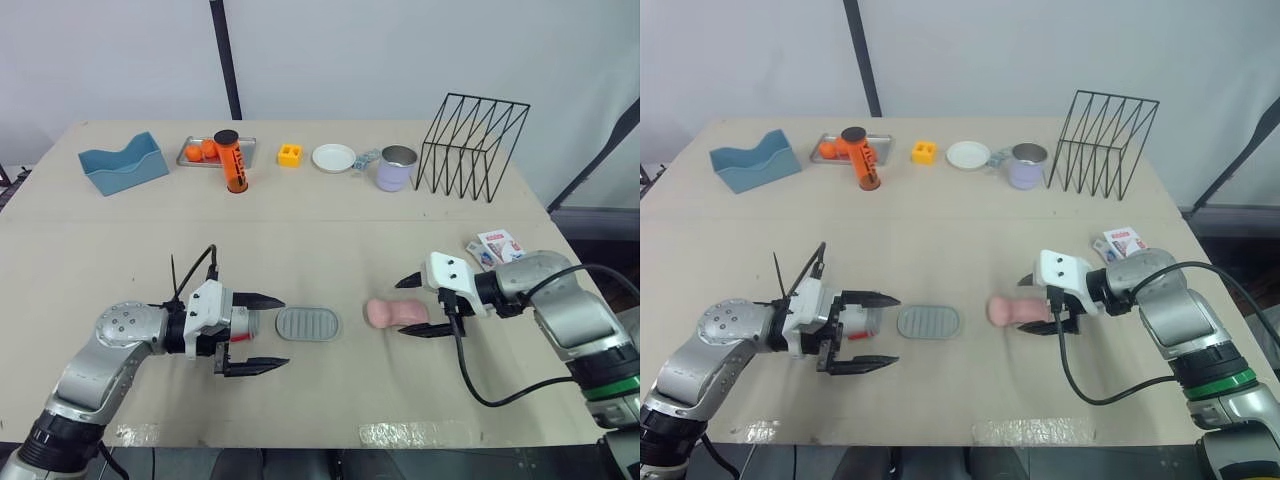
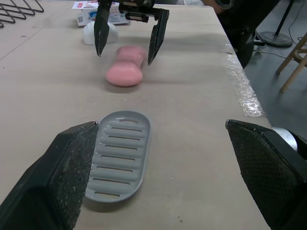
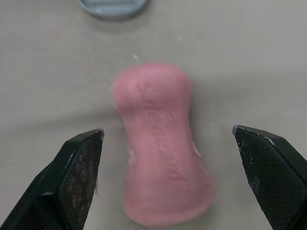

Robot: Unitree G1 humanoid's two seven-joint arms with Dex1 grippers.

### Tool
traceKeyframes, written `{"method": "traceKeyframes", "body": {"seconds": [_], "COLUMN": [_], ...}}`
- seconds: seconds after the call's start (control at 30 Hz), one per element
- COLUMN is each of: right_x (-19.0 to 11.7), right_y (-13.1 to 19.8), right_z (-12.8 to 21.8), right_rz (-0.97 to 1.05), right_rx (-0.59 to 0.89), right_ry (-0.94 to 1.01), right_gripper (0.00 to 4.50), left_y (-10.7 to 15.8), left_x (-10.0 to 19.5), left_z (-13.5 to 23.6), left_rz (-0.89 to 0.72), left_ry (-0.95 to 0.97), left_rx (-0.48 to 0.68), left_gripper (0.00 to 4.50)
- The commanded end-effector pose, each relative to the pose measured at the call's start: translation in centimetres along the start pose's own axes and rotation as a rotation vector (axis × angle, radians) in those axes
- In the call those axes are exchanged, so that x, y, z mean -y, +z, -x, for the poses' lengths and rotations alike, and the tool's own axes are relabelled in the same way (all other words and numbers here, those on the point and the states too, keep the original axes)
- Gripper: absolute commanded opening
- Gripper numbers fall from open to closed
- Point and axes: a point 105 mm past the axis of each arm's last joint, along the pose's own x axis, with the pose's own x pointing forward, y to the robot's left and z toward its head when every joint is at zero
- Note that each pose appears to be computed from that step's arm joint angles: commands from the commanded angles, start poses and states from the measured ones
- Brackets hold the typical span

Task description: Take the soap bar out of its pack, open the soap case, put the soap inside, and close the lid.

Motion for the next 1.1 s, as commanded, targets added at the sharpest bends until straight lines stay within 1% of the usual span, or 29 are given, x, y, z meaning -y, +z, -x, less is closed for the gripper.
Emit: {"method": "traceKeyframes", "body": {"seconds": [0.03, 0.27, 0.57, 0.8, 1.1], "right_x": [0.5, 0.1, 0.3, 0.2, -0.3], "right_y": [0.9, 1.2, 1.1, 0.8, 1.6], "right_z": [0.3, -0.6, -0.9, -0.8, -1.1], "right_rz": [0.038, 0.033, 0.017, 0.002, 0.008], "right_rx": [0.018, 0.032, 0.002, -0.031, -0.018], "right_ry": [-0.015, 0.014, 0.028, 0.040, 0.051], "right_gripper": [4.50, 4.50, 4.50, 4.50, 4.50], "left_y": [0.2, -0.4, -0.3, 0.1, 0.3], "left_x": [-1.2, -1.8, -2.7, -2.9, -2.8], "left_z": [1.8, 5.2, 8.8, 8.7, 8.1], "left_rz": [-0.032, -0.045, -0.025, -0.025, -0.022], "left_ry": [0.076, 0.131, 0.193, 0.197, 0.191], "left_rx": [-0.006, -0.069, -0.101, -0.094, -0.084], "left_gripper": [4.49, 4.49, 4.49, 4.49, 4.49]}}
